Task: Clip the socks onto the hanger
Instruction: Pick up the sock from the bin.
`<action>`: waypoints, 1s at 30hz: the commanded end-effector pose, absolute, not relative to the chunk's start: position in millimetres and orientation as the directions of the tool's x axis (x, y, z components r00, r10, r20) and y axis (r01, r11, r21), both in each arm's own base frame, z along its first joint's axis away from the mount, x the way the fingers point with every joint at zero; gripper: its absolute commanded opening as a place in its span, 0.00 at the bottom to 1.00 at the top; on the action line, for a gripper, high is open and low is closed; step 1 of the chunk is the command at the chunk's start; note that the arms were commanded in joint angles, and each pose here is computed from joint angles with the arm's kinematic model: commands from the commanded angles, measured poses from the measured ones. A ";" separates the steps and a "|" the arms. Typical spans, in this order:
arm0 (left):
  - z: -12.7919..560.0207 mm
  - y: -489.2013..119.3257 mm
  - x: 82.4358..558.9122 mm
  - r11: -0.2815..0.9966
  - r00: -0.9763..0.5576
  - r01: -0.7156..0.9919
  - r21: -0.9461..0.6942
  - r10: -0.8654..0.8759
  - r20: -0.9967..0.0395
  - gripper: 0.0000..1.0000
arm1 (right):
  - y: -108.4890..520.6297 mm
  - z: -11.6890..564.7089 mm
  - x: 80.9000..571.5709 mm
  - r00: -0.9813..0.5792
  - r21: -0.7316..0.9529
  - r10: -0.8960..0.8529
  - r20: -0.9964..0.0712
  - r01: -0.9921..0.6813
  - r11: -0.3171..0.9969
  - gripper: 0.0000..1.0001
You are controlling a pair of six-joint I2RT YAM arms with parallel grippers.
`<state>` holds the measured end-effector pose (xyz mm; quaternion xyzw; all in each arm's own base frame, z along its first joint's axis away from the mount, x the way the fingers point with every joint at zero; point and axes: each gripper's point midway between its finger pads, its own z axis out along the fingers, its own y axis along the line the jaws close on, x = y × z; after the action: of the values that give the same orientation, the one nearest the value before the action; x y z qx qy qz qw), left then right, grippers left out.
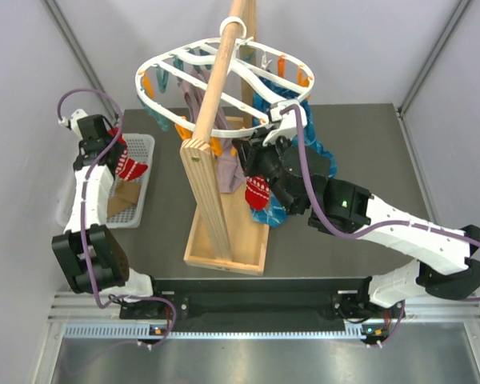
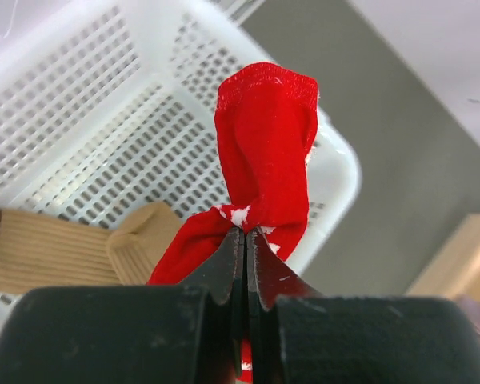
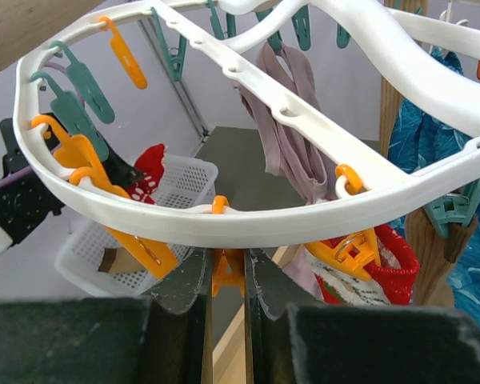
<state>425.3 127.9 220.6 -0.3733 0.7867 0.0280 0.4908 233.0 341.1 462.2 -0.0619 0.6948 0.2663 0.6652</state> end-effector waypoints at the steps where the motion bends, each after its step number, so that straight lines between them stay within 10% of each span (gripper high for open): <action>1: 278.4 122.0 431.8 0.793 -0.135 -0.472 -0.384 -0.496 -0.858 0.00 | 324.1 458.5 235.9 -0.106 0.272 0.252 -0.962 -0.412 0.870 0.00; 18: 162.8 132.1 423.1 0.793 -0.457 -0.557 -0.246 -0.540 -0.707 0.03 | 314.9 463.5 232.5 -0.091 0.275 0.261 -0.961 -0.421 0.864 0.00; 24: 148.5 145.8 414.8 0.738 -0.442 -0.645 -0.199 -0.573 -0.690 0.47 | 321.1 463.6 232.8 -0.094 0.266 0.250 -0.964 -0.433 0.861 0.00; 30: 187.4 167.4 423.2 0.686 -0.293 -0.694 -0.218 -0.545 -0.785 0.62 | 329.2 452.3 235.8 -0.110 0.243 0.217 -0.970 -0.426 0.871 0.00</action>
<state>409.9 147.4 133.2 -0.3709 0.8499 0.0602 0.3693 229.7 328.9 459.4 -0.0654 0.6945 0.2645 0.6660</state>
